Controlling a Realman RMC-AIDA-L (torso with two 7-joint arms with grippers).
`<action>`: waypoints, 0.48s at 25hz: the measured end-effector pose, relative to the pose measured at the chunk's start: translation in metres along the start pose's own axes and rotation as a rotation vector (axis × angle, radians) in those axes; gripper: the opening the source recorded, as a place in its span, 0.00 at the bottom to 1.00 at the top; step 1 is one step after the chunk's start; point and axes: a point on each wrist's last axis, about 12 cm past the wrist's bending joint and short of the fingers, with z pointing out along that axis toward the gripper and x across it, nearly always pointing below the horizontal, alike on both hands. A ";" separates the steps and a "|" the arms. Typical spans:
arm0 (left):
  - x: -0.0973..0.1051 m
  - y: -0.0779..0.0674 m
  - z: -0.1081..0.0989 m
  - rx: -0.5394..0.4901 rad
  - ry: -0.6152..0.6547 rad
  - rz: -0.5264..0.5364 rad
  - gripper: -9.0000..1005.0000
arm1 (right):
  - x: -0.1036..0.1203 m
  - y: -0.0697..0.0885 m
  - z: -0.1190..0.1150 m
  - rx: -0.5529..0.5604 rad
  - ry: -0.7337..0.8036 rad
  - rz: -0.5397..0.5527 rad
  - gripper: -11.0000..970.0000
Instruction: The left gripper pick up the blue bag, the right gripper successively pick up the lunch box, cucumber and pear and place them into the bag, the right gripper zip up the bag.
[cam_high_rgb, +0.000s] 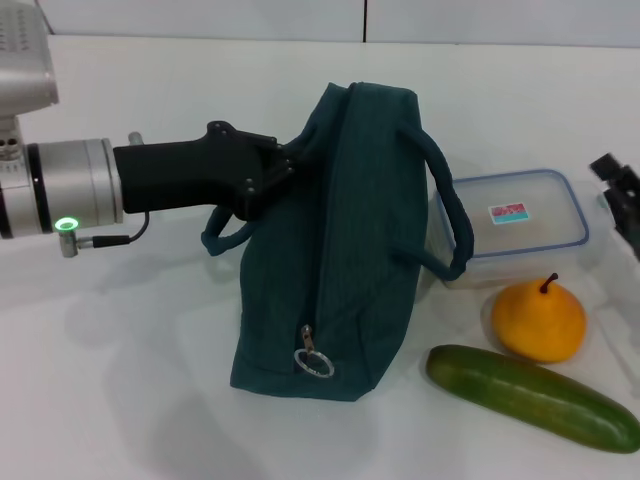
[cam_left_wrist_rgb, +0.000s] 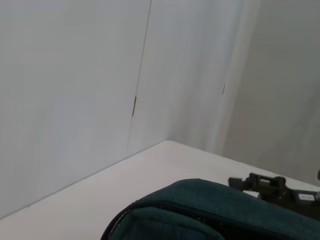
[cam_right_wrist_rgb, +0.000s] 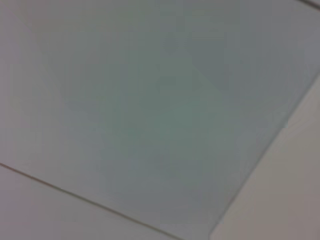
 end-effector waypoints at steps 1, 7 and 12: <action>0.000 0.000 0.000 0.002 0.002 0.001 0.06 | 0.002 0.000 0.002 0.006 0.012 0.007 0.79; 0.002 -0.002 0.003 0.010 0.007 0.017 0.06 | 0.007 0.002 0.009 0.009 0.036 0.025 0.78; 0.002 -0.002 0.004 0.011 0.004 0.018 0.06 | 0.009 0.005 0.013 0.001 0.045 0.051 0.76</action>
